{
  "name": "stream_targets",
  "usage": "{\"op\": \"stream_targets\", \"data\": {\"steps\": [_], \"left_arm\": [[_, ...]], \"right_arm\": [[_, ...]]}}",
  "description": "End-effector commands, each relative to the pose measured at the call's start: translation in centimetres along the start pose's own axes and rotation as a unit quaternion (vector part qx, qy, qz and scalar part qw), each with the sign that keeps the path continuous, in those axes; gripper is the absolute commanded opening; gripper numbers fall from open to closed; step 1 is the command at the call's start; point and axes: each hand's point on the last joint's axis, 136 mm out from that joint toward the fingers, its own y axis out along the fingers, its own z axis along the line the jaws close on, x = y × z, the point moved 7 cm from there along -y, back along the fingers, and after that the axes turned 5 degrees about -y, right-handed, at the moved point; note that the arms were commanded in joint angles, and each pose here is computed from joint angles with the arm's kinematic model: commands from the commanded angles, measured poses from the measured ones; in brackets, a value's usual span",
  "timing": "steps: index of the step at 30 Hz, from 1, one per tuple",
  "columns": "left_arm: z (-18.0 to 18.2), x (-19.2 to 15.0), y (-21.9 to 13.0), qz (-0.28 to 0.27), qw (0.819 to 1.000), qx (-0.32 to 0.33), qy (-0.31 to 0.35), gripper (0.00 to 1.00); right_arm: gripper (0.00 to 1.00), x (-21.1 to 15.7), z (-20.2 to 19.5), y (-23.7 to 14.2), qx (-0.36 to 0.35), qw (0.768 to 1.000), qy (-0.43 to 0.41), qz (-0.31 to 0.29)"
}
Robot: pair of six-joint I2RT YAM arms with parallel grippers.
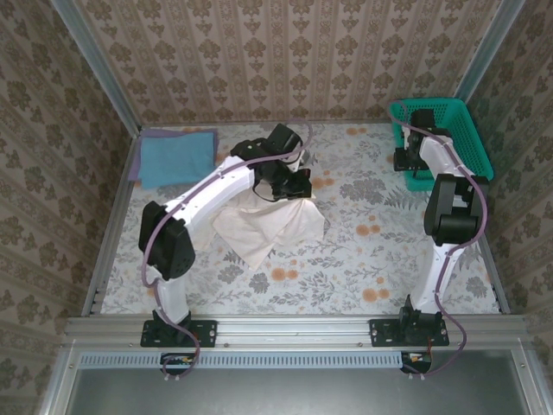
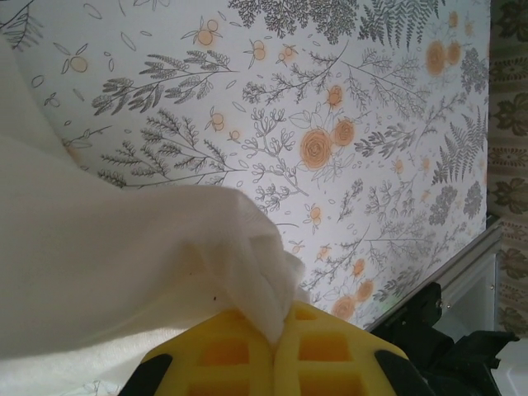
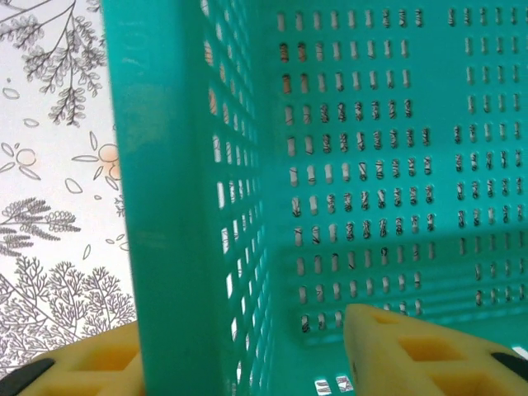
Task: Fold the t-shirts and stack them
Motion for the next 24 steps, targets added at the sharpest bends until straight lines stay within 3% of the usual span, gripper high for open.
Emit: {"op": "stream_targets", "data": {"steps": [1, 4, 9, 10, 13, 15, 20, 24], "left_arm": [[-1.6, 0.7, -0.8, -0.003, 1.000, -0.013, 0.000, 0.08], [-1.4, 1.4, -2.0, -0.017, 1.000, 0.011, -0.001, 0.23], [1.1, 2.0, -6.4, -0.080, 0.993, 0.082, -0.027, 0.70], [2.1, 1.9, -7.3, -0.086, 0.991, 0.098, -0.041, 0.73], [5.8, 0.4, -9.1, -0.082, 0.982, 0.142, -0.094, 0.73], [8.4, -1.4, -10.1, -0.076, 0.973, 0.164, -0.141, 0.72], [15.0, -7.2, -9.9, -0.077, 0.941, 0.138, -0.299, 0.65], [17.3, -11.7, -7.5, -0.058, 0.920, 0.091, -0.378, 0.59]], "right_arm": [[0.58, 0.4, -1.6, -2.6, -0.038, 0.998, 0.043, -0.023], [0.63, 1.1, -1.1, -4.9, -0.005, 0.997, 0.070, -0.045], [0.72, 0.5, 0.4, -10.8, 0.065, 0.980, 0.144, -0.121], [0.72, 0.4, 1.1, -12.0, 0.107, 0.971, 0.162, -0.142], [0.74, -0.8, 4.5, -14.6, 0.234, 0.934, 0.200, -0.182], [0.74, -2.7, 7.4, -15.1, 0.278, 0.924, 0.206, -0.165], [0.74, -10.4, 16.4, -12.9, 0.387, 0.905, 0.175, -0.028], [0.69, -17.0, 20.4, -10.8, 0.393, 0.904, 0.153, 0.069]]}}
